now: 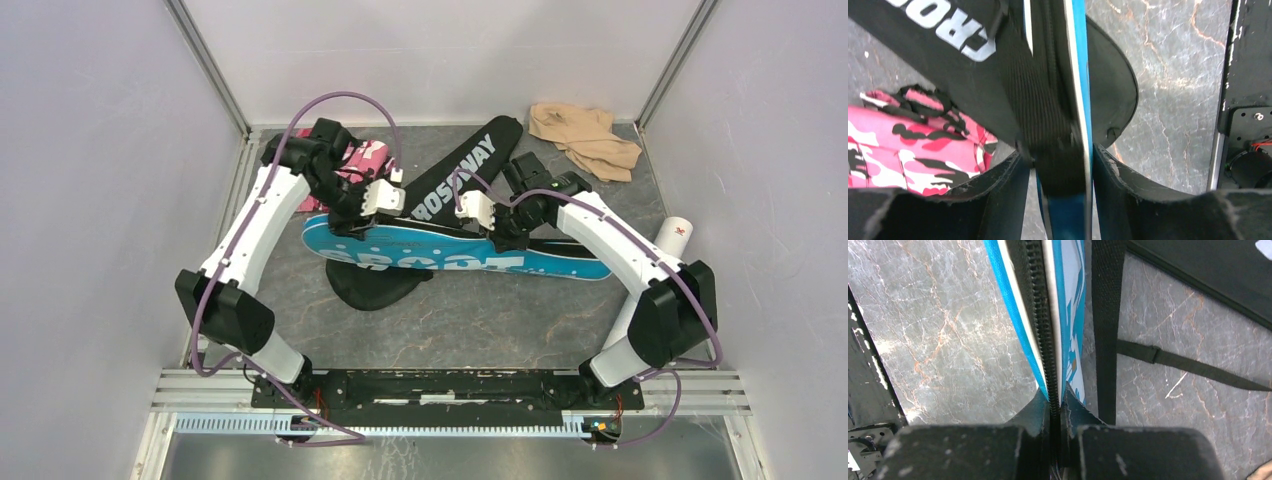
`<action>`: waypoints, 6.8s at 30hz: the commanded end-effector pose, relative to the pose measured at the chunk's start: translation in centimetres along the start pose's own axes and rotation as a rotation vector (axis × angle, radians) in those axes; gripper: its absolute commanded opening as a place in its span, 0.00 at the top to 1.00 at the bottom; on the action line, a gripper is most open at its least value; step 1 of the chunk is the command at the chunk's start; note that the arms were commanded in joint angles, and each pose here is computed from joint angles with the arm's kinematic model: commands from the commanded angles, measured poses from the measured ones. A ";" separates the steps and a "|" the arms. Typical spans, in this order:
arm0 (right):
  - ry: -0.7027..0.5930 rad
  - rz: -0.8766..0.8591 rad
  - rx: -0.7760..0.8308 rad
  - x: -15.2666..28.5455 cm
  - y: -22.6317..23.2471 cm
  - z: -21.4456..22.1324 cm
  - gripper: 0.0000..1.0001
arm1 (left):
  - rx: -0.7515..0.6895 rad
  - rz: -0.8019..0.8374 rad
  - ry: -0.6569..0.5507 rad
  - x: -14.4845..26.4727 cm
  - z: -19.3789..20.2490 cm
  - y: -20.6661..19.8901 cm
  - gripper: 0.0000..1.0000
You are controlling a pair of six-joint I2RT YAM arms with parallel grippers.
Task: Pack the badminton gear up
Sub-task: Adjust the racket bag at the center of the board.
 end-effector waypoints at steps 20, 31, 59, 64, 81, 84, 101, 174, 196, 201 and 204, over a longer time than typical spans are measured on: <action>-0.004 -0.031 -0.025 0.9 0.7 0.8 1.00 | -0.227 -0.168 -0.325 4.5 -4.9 -0.5 0.20; 0.004 -0.038 -0.023 0.9 0.9 1.0 1.00 | -0.303 -0.040 -0.264 -0.5 -8.7 -0.9 0.16; 0.029 -0.017 -0.029 1.3 0.7 2.0 1.00 | -0.167 0.008 0.058 0.4 -1.9 -0.4 0.52; 0.030 -0.019 -0.032 1.4 0.7 2.0 1.00 | -0.144 -0.003 0.074 0.8 -0.7 -0.4 0.53; 0.033 -0.018 -0.035 1.6 0.9 2.1 1.00 | -0.107 -0.020 0.074 1.5 1.2 -0.5 0.56; 0.031 -0.023 -0.035 1.5 0.9 2.1 1.00 | -0.105 -0.010 0.050 1.3 1.0 -0.5 0.61; -0.166 0.003 -0.037 2.9 -0.8 -2.2 0.48 | 0.056 0.043 -0.200 0.7 -1.3 -1.8 0.98; -0.137 0.107 0.164 1.8 -0.7 -1.7 0.91 | 0.189 -0.004 -0.450 -0.4 -3.0 -2.3 0.81; -0.174 0.016 0.151 0.7 0.7 -0.9 1.00 | -0.180 -0.003 -0.454 -2.0 -11.4 -2.0 0.09; -0.172 0.025 0.144 0.8 0.8 -0.7 1.00 | -0.159 0.079 -0.360 -3.6 -10.3 -1.8 0.17; -0.172 0.025 0.141 0.8 0.8 -0.5 1.00 | -0.157 0.081 -0.312 -4.3 -9.6 -1.4 0.18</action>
Point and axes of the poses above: each gripper's point midway between its finger pads, its own x axis back along the fingers, its own y axis along the line the jaws close on, z = x × y, the point moved 9 cm from there along x, back along the fingers, and after that the axes turned 2 degrees about x, right-handed, at the moved point
